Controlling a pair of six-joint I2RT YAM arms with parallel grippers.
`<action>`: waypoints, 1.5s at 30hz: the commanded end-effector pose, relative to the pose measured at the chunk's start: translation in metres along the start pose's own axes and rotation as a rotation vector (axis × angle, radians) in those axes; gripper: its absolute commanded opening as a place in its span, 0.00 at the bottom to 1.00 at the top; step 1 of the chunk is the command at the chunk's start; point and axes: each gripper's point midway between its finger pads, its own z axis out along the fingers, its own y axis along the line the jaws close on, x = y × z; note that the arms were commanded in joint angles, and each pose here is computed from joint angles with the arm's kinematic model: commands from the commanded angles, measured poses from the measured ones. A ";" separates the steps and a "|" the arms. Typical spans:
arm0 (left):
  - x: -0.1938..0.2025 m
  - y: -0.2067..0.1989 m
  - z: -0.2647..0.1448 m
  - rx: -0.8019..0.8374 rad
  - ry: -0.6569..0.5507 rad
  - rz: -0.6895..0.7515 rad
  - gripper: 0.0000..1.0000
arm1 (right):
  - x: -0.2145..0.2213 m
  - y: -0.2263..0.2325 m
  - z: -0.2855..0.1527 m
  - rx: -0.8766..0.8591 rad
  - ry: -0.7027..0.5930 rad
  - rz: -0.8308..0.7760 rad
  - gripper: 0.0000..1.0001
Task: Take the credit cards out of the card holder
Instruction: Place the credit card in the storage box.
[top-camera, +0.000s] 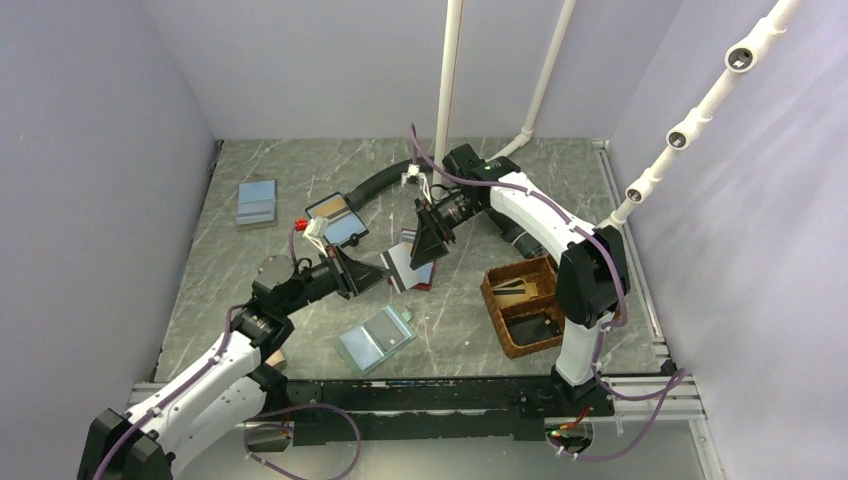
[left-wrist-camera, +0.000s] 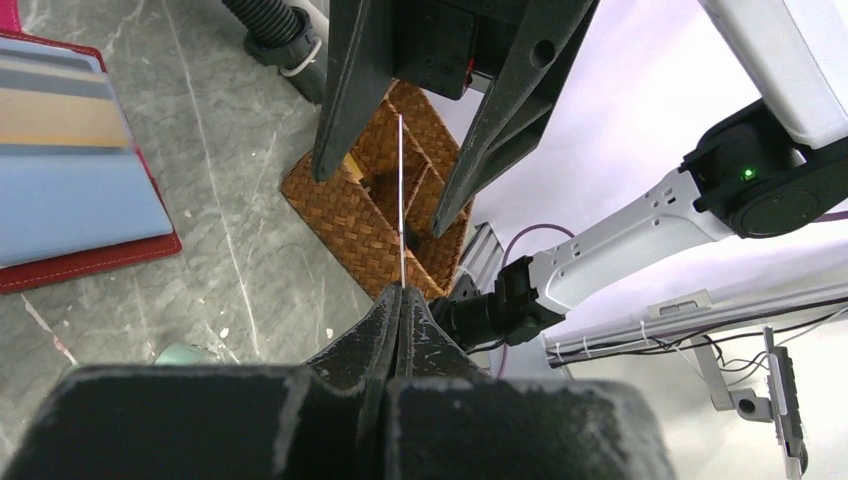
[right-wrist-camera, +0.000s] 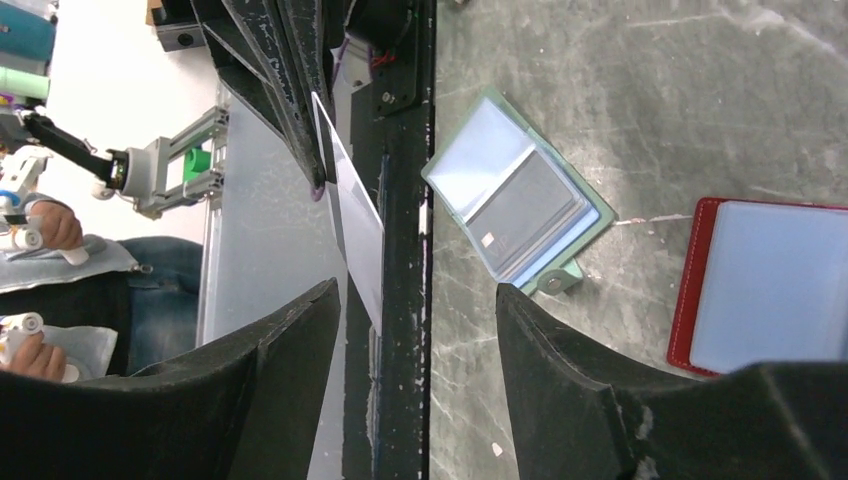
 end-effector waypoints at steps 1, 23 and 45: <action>-0.017 -0.030 0.001 0.112 -0.044 0.039 0.00 | -0.021 0.032 -0.010 -0.066 -0.059 -0.085 0.59; -0.018 -0.001 -0.010 -0.124 -0.038 0.012 0.67 | 0.014 0.047 -0.034 0.045 0.047 -0.256 0.00; -0.002 0.059 -0.062 -0.512 -0.049 -0.019 0.99 | 0.168 -0.017 -0.209 0.839 0.215 0.081 0.00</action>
